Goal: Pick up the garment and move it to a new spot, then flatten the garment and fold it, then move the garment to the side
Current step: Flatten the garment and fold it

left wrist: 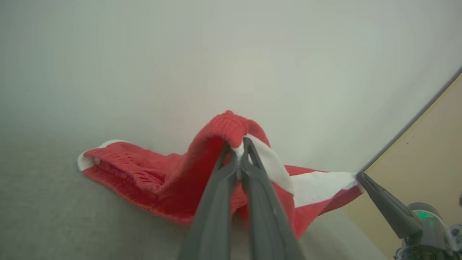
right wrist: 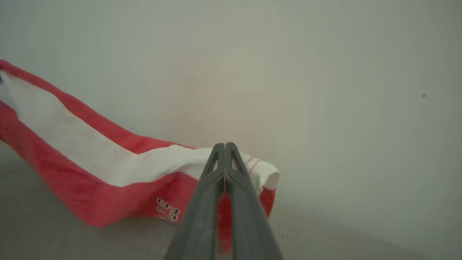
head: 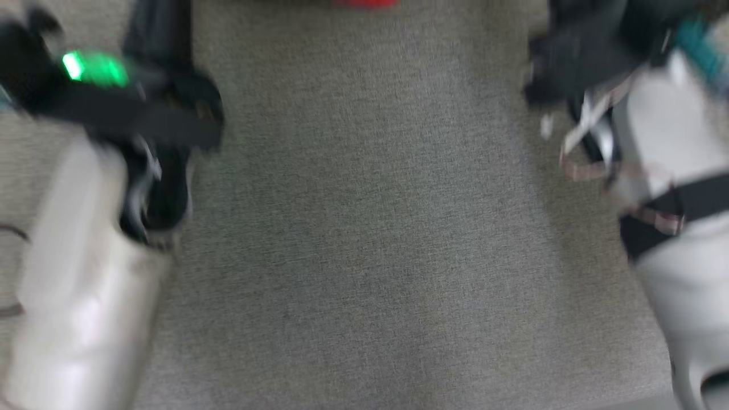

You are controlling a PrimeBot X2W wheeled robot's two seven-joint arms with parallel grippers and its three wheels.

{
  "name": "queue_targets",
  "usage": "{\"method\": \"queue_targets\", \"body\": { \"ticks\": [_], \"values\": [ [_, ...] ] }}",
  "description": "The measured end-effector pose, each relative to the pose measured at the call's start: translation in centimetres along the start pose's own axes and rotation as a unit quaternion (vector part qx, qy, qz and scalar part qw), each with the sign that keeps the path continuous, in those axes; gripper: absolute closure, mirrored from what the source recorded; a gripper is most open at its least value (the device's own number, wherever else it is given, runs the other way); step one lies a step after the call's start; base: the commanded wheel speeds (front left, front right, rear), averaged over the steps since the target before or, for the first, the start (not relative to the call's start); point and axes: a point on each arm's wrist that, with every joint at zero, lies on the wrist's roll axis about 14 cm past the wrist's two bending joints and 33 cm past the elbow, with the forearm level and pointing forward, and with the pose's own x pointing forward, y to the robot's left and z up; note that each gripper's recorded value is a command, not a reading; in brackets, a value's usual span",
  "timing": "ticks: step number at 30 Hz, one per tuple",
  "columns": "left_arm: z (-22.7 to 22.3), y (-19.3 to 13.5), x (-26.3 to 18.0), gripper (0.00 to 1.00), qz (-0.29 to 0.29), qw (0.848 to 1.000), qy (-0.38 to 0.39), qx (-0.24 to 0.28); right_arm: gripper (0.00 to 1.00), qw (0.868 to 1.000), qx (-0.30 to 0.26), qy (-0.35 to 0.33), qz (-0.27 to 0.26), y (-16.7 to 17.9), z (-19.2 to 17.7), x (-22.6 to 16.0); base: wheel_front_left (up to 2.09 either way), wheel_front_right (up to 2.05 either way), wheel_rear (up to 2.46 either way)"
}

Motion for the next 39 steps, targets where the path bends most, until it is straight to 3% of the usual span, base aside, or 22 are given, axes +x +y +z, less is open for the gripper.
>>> {"method": "queue_targets", "body": {
  "ticks": [5,11,29,34,39],
  "values": [
    [-1.2,-1.2,-5.1,1.00,0.019,0.999,0.036,-0.003,1.00,0.998,0.040,0.041,0.007,1.6,-1.5,-6.1,0.00,0.00,0.00],
    [-2.0,-3.5,-12.8,1.00,0.029,0.995,0.093,0.036,1.00,0.990,0.106,0.084,-0.024,3.1,0.1,-14.7,0.00,0.00,0.00],
    [-2.0,-8.5,-27.6,1.00,0.070,0.983,0.166,0.032,1.00,0.976,0.101,0.184,-0.057,6.7,2.8,-30.1,0.00,0.00,0.00],
    [-1.3,-9.8,-28.6,1.00,0.071,0.985,0.156,0.022,1.00,0.976,0.098,0.184,-0.060,6.6,3.4,-31.0,0.00,0.00,0.00],
    [-0.1,-10.3,-26.5,1.00,0.059,0.989,0.133,0.023,1.00,0.986,0.060,0.155,-0.029,5.9,4.5,-27.5,0.00,0.00,0.00]
  ]
}}
